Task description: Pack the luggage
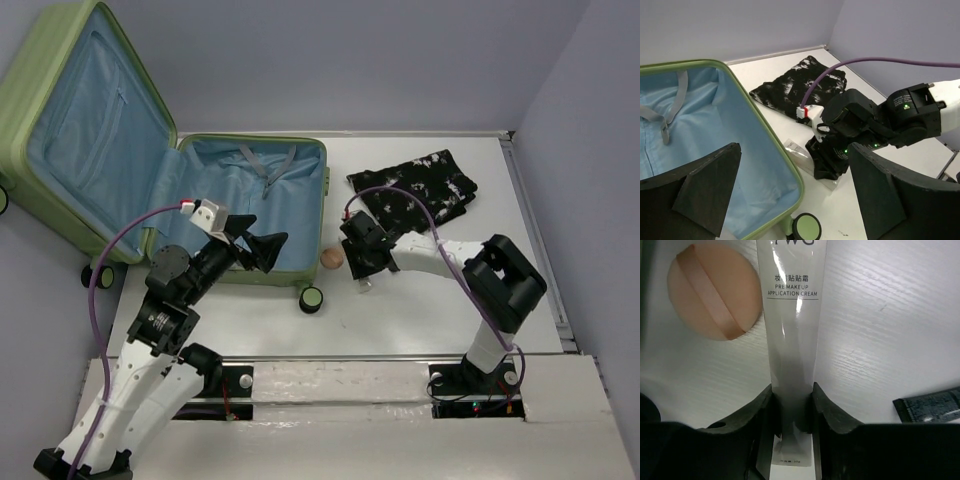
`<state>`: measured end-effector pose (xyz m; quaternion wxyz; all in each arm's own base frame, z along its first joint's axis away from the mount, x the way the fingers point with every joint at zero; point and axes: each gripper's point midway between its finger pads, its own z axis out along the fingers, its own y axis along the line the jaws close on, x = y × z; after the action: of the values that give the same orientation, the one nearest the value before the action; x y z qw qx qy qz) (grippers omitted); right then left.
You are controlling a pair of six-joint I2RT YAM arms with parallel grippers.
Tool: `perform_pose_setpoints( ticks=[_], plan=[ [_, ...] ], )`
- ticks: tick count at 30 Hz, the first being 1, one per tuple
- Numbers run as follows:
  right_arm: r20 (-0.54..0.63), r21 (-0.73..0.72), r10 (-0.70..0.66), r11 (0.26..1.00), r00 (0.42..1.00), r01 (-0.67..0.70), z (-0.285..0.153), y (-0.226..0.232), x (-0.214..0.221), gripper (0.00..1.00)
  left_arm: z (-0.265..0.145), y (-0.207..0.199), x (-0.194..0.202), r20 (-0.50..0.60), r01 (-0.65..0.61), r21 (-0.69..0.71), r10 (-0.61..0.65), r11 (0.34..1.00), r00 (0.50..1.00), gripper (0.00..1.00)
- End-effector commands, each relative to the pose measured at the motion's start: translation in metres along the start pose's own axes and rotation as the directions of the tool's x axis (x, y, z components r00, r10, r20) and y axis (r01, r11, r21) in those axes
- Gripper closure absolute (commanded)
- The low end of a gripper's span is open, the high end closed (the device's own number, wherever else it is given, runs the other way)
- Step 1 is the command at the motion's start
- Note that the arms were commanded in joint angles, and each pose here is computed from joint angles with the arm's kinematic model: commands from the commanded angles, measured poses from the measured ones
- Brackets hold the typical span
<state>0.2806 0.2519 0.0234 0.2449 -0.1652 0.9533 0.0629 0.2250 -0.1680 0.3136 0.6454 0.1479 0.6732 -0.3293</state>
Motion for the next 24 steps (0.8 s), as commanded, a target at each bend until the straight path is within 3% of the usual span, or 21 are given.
perform_pose_setpoints(
  ticks=[1, 8, 14, 15, 16, 18, 21, 23, 24],
  plan=[
    [0.139, 0.041, 0.026, 0.999, 0.99, -0.032, -0.03, -0.006, -0.038, 0.7, -0.011, -0.002, -0.043, 0.131, -0.018, -0.032, 0.022, 0.999, 0.991, 0.01],
    [0.376, -0.155, 0.076, 0.988, 0.924, -0.018, -0.123, 0.023, -0.105, 0.71, -0.047, 0.034, -0.078, 0.331, 0.095, -0.259, -0.004, 0.961, 0.944, 0.01],
    [0.472, -0.427, 0.12, 0.898, 0.874, 0.107, -0.143, 0.113, -0.194, 0.7, -0.051, 0.051, -0.075, 0.325, 0.117, -0.343, 0.001, 0.932, 0.946, 0.01],
    [0.472, -0.457, 0.14, 0.883, 0.87, 0.106, -0.144, 0.122, -0.204, 0.64, -0.051, 0.05, -0.075, 0.324, 0.117, -0.342, 0.0, 0.933, 0.946, 0.01],
    [0.502, -0.494, 0.162, 0.86, 0.85, 0.128, -0.16, 0.134, -0.226, 0.34, -0.05, 0.05, -0.075, 0.322, 0.112, -0.339, 0.003, 0.934, 0.947, 0.01],
    [0.47, -0.5, 0.154, 0.858, 0.869, 0.118, -0.142, 0.143, -0.229, 0.05, -0.049, 0.049, -0.075, 0.313, 0.101, -0.335, 0.01, 0.937, 0.95, 0.01],
    [0.483, -0.445, 0.144, 0.89, 0.864, 0.1, -0.139, 0.127, -0.221, 0.0, -0.044, 0.045, -0.071, 0.291, 0.085, -0.311, 0.01, 0.947, 0.957, 0.01],
    [0.49, -0.381, 0.143, 0.922, 0.86, 0.064, -0.135, 0.109, -0.211, 0.06, -0.04, 0.042, -0.069, 0.276, 0.077, -0.293, 0.007, 0.953, 0.961, 0.01],
    [0.488, -0.354, 0.15, 0.934, 0.86, 0.038, -0.132, 0.095, -0.206, 0.15, -0.039, 0.041, -0.069, 0.273, 0.076, -0.286, 0.005, 0.955, 0.962, 0.01]
  ],
)
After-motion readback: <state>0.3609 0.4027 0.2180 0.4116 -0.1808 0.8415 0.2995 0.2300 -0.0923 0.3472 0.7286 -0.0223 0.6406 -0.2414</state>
